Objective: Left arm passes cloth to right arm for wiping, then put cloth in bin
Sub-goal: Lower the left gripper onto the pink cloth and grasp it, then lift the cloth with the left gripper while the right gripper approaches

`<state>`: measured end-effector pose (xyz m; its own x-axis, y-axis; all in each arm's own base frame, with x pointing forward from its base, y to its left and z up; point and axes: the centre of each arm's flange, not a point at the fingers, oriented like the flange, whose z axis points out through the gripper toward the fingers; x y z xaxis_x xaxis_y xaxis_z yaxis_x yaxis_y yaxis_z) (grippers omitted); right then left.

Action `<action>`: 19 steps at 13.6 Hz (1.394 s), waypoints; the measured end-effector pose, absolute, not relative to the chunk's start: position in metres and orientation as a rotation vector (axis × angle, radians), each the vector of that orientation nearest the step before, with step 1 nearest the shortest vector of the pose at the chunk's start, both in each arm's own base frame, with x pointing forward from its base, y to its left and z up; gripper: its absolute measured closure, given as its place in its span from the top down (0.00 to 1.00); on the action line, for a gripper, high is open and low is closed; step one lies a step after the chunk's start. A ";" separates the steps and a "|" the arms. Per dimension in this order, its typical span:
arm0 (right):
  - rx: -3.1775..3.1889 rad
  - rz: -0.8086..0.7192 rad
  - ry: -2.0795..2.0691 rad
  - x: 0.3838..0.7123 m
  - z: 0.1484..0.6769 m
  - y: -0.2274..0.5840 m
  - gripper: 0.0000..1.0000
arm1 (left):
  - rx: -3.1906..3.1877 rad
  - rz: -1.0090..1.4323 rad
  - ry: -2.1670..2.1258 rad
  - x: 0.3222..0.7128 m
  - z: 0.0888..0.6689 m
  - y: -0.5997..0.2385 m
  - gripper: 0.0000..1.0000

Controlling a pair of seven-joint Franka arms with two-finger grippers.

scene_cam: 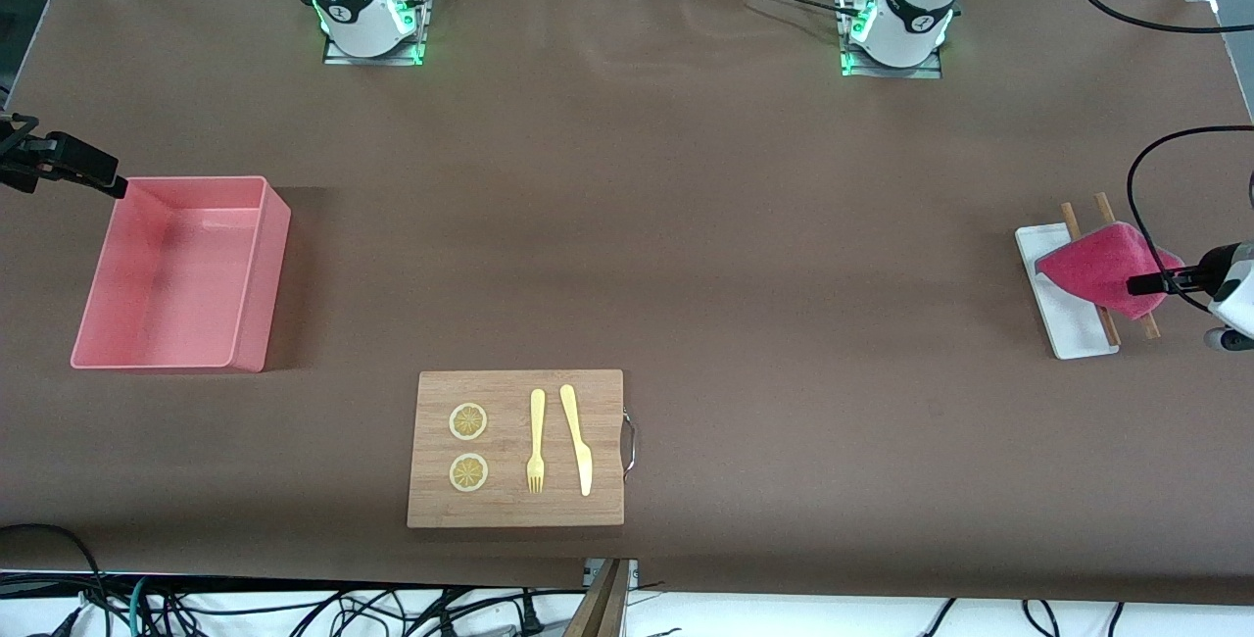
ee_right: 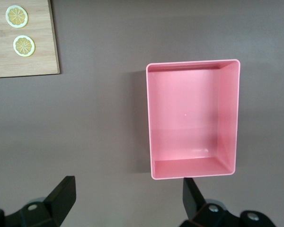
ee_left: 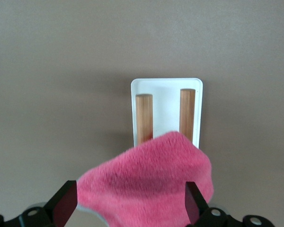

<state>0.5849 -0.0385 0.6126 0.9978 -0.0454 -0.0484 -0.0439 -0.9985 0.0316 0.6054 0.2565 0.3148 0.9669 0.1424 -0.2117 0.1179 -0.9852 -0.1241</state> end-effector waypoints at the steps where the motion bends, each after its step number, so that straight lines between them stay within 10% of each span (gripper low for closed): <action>1: 3.109 -0.076 -0.070 0.585 0.613 -0.039 1.00 | -3.007 0.335 -0.199 0.606 0.309 0.258 1.00; 4: 3.109 -0.076 -0.069 0.585 0.613 -0.038 1.00 | -3.009 0.334 -0.196 0.607 0.307 0.259 0.85; 12: 3.109 -0.076 -0.070 0.585 0.613 -0.039 1.00 | -3.013 0.325 -0.162 0.609 0.311 0.259 0.04; 19: 3.113 -0.077 -0.071 0.585 0.612 -0.039 1.00 | -3.014 0.315 -0.155 0.611 0.314 0.258 0.03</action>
